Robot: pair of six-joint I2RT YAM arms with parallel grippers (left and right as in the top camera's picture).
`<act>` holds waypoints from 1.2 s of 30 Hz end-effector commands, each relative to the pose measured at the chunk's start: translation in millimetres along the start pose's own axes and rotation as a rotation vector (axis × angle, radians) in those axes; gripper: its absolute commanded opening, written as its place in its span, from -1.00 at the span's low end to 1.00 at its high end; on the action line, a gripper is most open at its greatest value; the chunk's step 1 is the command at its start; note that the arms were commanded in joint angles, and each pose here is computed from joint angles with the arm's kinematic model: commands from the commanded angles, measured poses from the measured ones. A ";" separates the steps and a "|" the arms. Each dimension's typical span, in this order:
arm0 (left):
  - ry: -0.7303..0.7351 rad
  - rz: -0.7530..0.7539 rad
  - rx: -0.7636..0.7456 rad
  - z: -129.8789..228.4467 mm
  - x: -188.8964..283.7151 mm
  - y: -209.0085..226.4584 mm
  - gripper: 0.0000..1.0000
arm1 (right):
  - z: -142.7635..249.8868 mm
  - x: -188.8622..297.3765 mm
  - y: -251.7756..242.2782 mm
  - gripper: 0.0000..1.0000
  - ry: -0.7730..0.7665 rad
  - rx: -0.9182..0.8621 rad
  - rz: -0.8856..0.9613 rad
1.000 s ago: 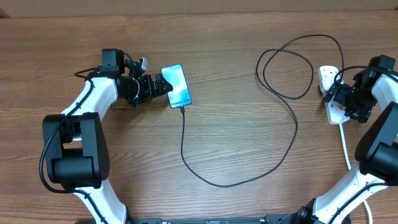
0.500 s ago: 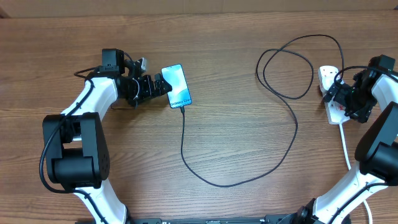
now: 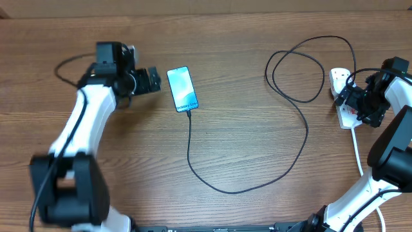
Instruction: Plug charger to phone and switch on socket
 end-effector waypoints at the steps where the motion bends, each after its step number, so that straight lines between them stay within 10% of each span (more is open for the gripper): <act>1: -0.175 0.000 -0.082 -14.5 58.0 -26.8 0.99 | -26.8 5.5 -14.8 1.00 -0.133 -0.102 0.067; 12: -0.327 0.157 -0.219 27.7 139.6 -78.1 0.99 | -26.8 5.5 -14.8 1.00 -0.133 -0.102 0.067; 25: -0.142 0.016 -0.212 158.2 107.3 -1.6 0.99 | -26.8 5.5 -14.8 1.00 -0.133 -0.102 0.067; 36: -0.824 0.160 -0.260 154.8 121.4 8.7 0.99 | -26.8 5.5 -14.8 1.00 -0.133 -0.102 0.067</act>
Point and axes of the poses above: each gripper's point midway between its finger pads, its own x axis back along the fingers, its own y axis along the line the jaws close on, z = x × y, the point moved 7 cm from there along x, back along the fingers, and after that the axes turned 7 degrees about x, right-handed, at the moved point
